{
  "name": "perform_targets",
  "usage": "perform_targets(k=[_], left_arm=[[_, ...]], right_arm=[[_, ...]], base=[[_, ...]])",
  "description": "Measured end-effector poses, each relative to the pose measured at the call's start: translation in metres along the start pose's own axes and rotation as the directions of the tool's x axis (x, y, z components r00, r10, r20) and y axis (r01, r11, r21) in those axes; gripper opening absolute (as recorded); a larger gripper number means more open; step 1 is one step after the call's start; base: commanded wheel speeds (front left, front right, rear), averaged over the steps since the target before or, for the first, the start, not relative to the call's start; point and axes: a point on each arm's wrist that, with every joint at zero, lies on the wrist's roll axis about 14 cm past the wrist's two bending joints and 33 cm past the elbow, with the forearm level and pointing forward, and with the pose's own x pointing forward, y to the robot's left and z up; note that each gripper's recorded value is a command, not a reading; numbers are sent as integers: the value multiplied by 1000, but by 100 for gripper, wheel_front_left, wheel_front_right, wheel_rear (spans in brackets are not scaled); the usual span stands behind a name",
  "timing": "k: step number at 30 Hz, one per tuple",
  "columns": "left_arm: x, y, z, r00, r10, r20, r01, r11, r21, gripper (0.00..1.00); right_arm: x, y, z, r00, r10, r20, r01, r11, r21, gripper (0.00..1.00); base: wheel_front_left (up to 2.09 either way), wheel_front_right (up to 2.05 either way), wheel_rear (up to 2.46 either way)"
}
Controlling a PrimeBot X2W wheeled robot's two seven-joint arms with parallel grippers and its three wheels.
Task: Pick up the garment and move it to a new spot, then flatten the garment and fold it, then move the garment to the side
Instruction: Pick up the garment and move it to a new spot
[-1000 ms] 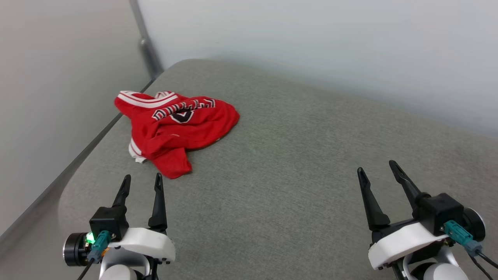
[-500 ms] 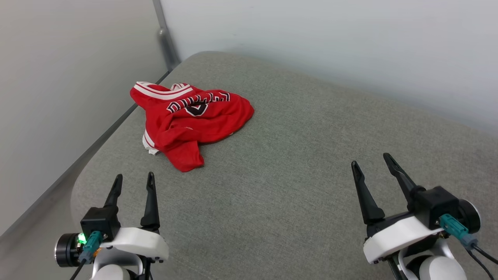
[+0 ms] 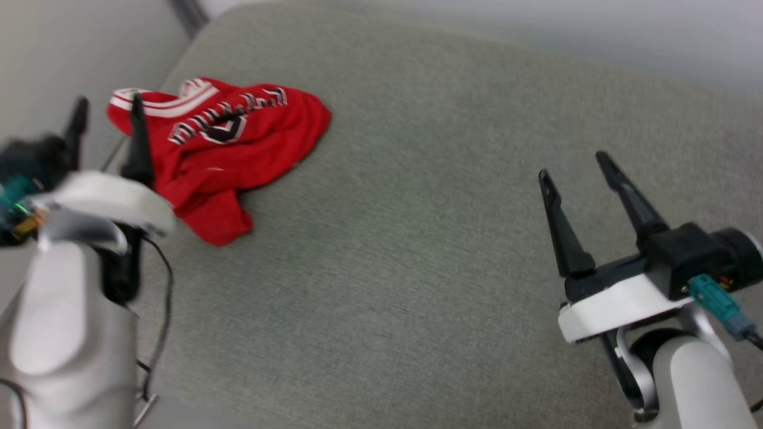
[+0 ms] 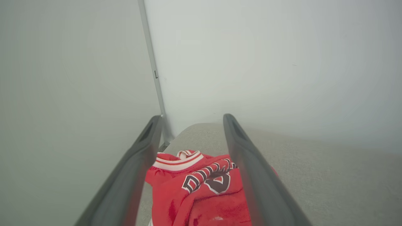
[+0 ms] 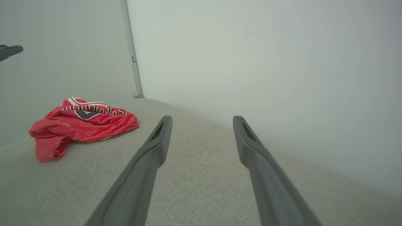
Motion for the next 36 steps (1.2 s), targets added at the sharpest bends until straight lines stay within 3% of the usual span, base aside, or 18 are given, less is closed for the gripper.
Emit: perform_targets(k=[7,11,12,16,20,24,27,29,31,36], left_arm=[[76,-3,-34,975,-29,-218,45,997,69,100],[92,-9,-92,892,-26,-452,73,994,87,100],[92,-9,-92,892,-26,-452,73,994,87,100],[89,-2,-150,738,16,-674,78,991,108,100],[66,8,-202,544,60,-837,60,992,111,100],[57,11,-222,434,71,-898,22,996,90,100],[52,10,-228,389,63,-919,-6,998,66,100],[53,10,-225,398,64,-915,-9,998,66,0],[54,10,-223,421,64,-905,-1,998,70,0],[63,15,-202,550,78,-832,21,994,107,0]], right_arm=[[6,-45,-30,995,-95,-29,95,995,8,100],[4,-71,-52,987,-153,-54,154,988,12,100],[4,-71,-52,987,-153,-54,154,988,12,100],[1,-89,-74,978,-190,-86,192,981,14,100],[-5,-101,-90,969,-218,-115,221,975,13,100],[-11,-110,-101,961,-241,-136,244,970,10,100],[-13,-113,-102,959,-248,-137,252,968,8,100],[-12,-114,-98,960,-251,-127,254,967,5,100],[-12,-115,-96,960,-252,-125,255,967,3,100],[-11,-111,-81,964,-247,-95,251,968,31,100]], base=[[0,0,0],[0,0,0],[0,0,0],[0,0,0],[0,0,0],[0,0,0],[0,0,0],[0,0,0],[0,0,0],[0,0,0]])
